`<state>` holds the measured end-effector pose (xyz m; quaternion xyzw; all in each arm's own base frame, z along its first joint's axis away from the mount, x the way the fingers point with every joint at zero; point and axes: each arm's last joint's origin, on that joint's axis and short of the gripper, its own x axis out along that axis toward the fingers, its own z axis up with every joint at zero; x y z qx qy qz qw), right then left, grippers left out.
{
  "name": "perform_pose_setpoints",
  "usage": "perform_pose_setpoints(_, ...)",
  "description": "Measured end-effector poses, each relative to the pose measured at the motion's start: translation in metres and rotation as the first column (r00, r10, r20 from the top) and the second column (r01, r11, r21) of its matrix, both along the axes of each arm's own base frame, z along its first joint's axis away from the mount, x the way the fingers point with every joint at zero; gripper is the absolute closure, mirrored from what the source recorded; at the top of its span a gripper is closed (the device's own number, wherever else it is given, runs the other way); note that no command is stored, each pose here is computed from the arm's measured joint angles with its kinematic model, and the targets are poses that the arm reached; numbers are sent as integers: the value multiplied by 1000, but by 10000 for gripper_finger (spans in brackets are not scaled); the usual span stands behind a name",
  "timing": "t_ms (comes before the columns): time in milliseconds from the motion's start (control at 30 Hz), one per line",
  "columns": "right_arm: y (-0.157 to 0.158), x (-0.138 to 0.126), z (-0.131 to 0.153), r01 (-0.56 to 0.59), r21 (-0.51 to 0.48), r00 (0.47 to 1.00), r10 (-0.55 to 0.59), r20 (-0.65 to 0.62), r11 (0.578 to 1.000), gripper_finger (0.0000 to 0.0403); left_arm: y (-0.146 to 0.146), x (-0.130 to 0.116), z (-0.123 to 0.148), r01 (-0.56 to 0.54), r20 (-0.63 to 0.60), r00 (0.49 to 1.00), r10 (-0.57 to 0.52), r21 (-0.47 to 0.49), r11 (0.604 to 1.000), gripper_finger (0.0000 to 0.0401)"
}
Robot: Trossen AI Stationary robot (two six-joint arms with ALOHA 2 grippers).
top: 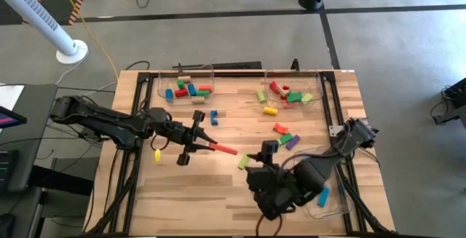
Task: Sort blocks by size
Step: Put the orange rectangular block into the bottom transparent bin
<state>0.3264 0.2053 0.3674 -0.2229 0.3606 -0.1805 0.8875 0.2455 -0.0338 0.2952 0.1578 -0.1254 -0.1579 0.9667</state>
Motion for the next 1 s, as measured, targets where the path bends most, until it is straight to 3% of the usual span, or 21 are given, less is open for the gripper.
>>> perform_pose_setpoints(200,-15,15,-6,52,16,998,-52,22,999,186,-2,5,-4,16,-6,1000,-16,-1,1000,347)
perform_pose_setpoints(1000,-43,49,-9,50,56,996,-54,67,997,192,-13,4,-3,-48,30,998,48,22,999,347)
